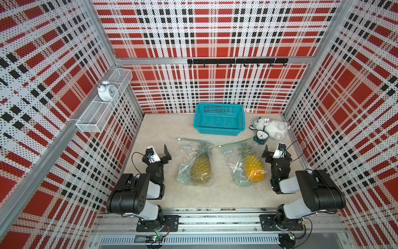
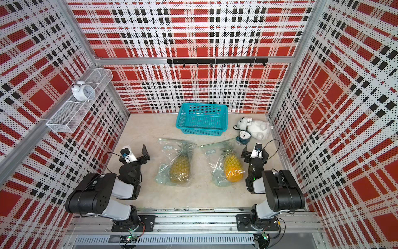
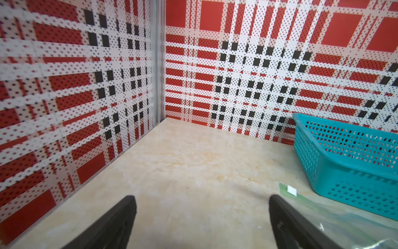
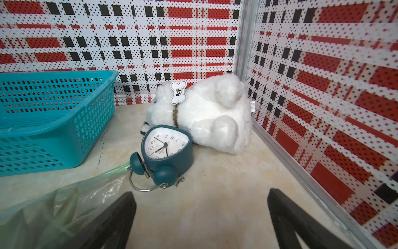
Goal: Open the zip-top bag and take out the pineapple
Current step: Adjust the zipper food storage bag at the center of the board.
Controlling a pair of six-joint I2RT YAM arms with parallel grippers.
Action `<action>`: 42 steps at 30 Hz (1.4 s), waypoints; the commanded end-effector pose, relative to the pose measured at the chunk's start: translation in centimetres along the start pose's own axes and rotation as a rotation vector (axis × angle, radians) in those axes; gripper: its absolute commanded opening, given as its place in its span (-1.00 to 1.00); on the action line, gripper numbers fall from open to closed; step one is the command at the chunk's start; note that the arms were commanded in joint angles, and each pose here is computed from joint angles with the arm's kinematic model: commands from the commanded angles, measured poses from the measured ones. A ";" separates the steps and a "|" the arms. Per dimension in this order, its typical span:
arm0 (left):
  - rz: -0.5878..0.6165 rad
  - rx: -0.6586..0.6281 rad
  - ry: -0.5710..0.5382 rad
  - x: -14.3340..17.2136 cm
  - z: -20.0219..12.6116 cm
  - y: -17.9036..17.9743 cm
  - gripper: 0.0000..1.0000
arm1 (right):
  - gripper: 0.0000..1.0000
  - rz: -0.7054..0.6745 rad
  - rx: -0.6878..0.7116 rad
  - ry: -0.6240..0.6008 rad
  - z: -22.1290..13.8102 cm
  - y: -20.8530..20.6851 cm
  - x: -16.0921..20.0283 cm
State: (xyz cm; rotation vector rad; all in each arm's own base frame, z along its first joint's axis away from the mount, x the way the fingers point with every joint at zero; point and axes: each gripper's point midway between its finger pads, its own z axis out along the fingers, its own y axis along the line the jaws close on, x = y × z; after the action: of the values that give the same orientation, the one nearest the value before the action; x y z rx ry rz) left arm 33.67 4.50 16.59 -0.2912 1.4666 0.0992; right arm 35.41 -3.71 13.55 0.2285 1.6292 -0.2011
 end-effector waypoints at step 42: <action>-0.557 0.532 0.753 8.0 6.0 -13.5 -0.15 | 1.00 0.123 -0.322 0.432 -0.6 6.9 -5.8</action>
State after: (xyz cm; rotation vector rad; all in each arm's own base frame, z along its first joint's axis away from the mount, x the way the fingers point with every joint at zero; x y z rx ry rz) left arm 43.36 -7.19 9.82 -0.3336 2.0396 -0.8845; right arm 36.76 2.64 18.75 0.1351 2.0424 0.2098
